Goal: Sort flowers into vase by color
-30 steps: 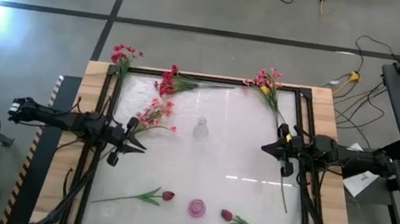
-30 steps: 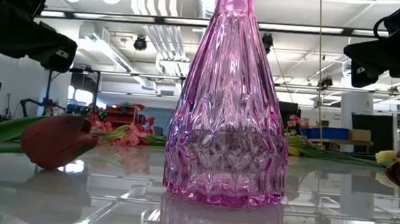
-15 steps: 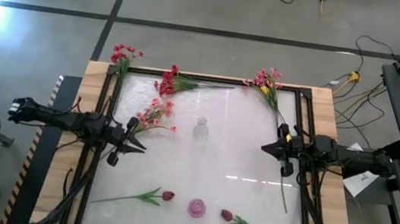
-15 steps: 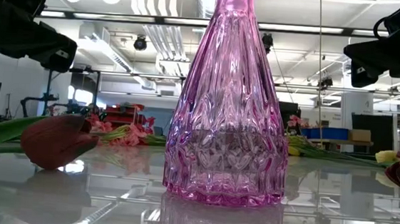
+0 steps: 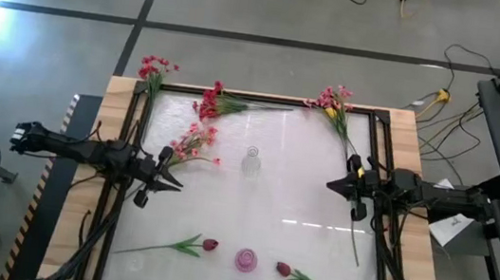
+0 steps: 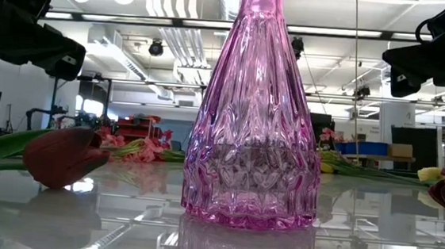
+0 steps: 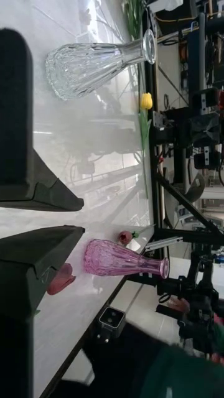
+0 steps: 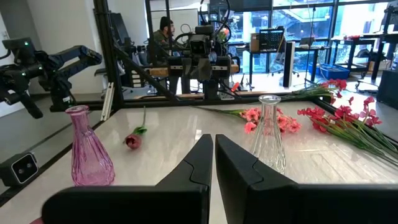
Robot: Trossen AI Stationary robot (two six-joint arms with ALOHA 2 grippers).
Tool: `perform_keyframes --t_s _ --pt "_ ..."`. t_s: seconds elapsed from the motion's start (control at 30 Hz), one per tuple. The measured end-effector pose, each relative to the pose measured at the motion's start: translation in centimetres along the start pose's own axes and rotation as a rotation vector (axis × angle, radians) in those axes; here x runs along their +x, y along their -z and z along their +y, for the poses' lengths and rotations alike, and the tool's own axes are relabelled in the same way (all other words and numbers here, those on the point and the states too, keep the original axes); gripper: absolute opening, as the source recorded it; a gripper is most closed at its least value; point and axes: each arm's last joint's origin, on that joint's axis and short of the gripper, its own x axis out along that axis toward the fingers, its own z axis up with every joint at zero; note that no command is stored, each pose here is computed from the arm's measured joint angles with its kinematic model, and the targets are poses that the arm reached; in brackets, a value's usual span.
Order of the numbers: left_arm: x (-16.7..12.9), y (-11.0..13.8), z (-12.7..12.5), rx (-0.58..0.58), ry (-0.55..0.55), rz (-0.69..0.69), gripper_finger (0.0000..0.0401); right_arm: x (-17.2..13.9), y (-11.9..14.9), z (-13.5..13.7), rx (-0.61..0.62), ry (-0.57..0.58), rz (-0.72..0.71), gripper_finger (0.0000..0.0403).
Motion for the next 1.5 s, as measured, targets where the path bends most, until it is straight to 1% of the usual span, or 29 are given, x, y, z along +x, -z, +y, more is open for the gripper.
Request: perform_keyframes --t_s 0.23,0.3,0.37,0.43,0.5,0.57,0.6,0.63,0.67,0.77,0.83,0.93,1.0,1.1,1.23,1.3,1.37,1.43,1.5 --pt "0.0 0.0 0.0 0.0 0.0 0.0 0.0036 0.0 -0.2 0.0 0.004 0.0 -0.024 0.0013" --pt "0.0 0.0 0.0 0.0 0.0 0.0 0.0036 0.0 -0.5 0.0 0.055 -0.004 -0.049 0.0013" --pt "0.0 0.0 0.0 0.0 0.0 0.0 0.0036 0.0 -0.9 0.0 0.171 -0.005 -0.097 0.0013" --pt "0.0 0.0 0.0 0.0 0.0 0.0 0.0036 -0.1 -1.4 -0.2 0.323 0.051 -0.154 0.0013" --pt "0.0 0.0 0.0 0.0 0.0 0.0 0.0036 -0.2 -1.5 -0.5 0.522 0.158 -0.214 0.0013" --pt "0.0 0.0 0.0 0.0 0.0 0.0 0.0036 -0.3 -1.4 -1.0 0.748 0.305 -0.296 0.0013" --pt "0.0 0.0 0.0 0.0 0.0 0.0 0.0036 -0.3 -1.2 -1.2 0.826 0.372 -0.324 0.0013" --pt "0.0 0.0 0.0 0.0 0.0 0.0 0.0036 -0.3 -1.0 -1.4 0.872 0.416 -0.338 0.0013" --pt "0.0 0.0 0.0 0.0 0.0 0.0 0.0036 -0.3 -0.9 -1.4 0.878 0.425 -0.33 0.0013" --pt "0.0 0.0 0.0 0.0 0.0 0.0 0.0036 0.2 -0.5 -1.3 0.868 0.408 -0.257 0.0013" --pt "0.0 0.0 0.0 0.0 0.0 0.0 0.0036 0.5 -0.3 -1.3 0.879 0.443 -0.188 0.0013" --pt "0.0 0.0 0.0 0.0 0.0 0.0 0.0036 1.2 -1.2 -1.5 0.877 0.511 -0.098 0.0013" --pt "0.0 0.0 0.0 0.0 -0.001 0.0 0.0036 2.1 -1.8 -1.7 0.851 0.586 0.015 0.0013" --pt "0.0 0.0 0.0 0.0 0.0 0.0 0.0036 3.4 -2.5 -2.3 0.812 0.738 0.226 0.0013" --pt "0.0 0.0 0.0 0.0 -0.001 0.0 0.0036 4.5 -3.6 -3.5 0.848 0.963 0.465 0.0013" --pt "0.0 0.0 0.0 0.0 -0.001 0.0 0.0036 5.3 -4.2 -4.3 0.885 1.015 0.534 0.0013" --pt "0.0 0.0 0.0 0.0 0.0 0.0 0.0036 6.2 -4.4 -5.3 0.89 1.027 0.612 0.0021" --pt "0.0 0.0 0.0 0.0 0.0 0.0 0.0036 7.0 -4.7 -6.4 0.897 1.041 0.642 0.0038" --pt "0.0 0.0 0.0 0.0 -0.001 0.0 0.0036 7.6 -4.8 -7.7 0.907 1.086 0.652 0.0067"
